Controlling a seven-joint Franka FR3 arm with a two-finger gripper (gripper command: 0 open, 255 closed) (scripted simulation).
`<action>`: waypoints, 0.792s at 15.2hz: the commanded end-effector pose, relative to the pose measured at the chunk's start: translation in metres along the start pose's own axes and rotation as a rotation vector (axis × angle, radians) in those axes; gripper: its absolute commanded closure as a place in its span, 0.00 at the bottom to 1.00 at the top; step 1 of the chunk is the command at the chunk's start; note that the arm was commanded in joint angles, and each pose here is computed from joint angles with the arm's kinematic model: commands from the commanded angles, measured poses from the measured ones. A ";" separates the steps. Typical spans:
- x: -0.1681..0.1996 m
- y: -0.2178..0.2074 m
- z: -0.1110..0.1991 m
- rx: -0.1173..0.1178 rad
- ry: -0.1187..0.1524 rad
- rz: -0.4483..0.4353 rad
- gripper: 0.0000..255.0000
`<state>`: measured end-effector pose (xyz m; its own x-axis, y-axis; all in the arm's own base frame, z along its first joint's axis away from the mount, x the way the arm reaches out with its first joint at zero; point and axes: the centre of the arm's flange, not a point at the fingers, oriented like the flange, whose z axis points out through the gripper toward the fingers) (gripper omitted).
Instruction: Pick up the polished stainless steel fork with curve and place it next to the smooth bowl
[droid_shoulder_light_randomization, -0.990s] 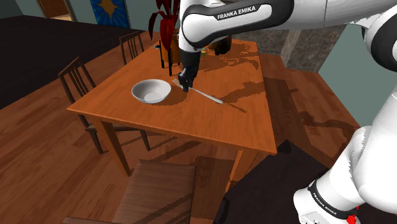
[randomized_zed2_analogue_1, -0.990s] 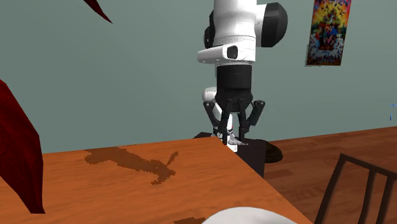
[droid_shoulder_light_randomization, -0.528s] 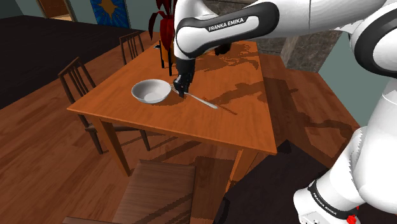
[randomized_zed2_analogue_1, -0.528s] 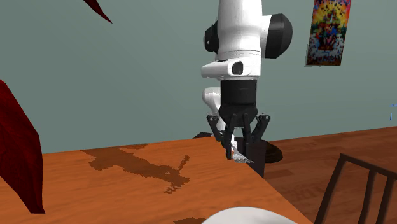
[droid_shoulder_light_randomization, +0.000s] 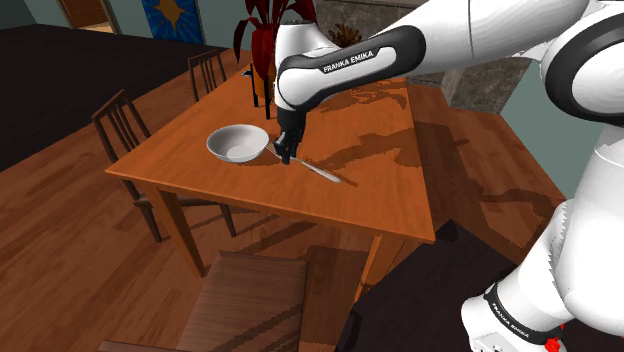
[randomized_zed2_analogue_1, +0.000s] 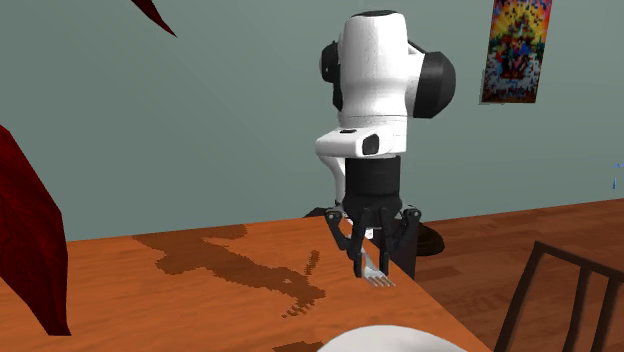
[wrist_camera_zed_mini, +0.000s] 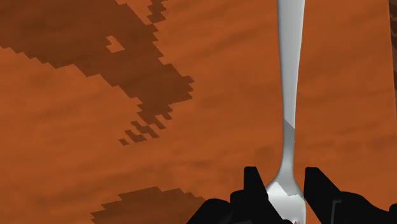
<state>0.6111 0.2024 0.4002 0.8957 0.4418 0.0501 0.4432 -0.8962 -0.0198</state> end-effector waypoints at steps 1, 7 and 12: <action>-0.001 0.000 0.011 0.000 0.001 0.000 1.00; -0.002 0.001 0.043 0.000 0.001 0.000 1.00; -0.003 0.001 0.055 0.000 0.001 0.000 1.00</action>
<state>0.6109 0.2025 0.3460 0.8957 0.4418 0.0502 0.4431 -0.8962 -0.0198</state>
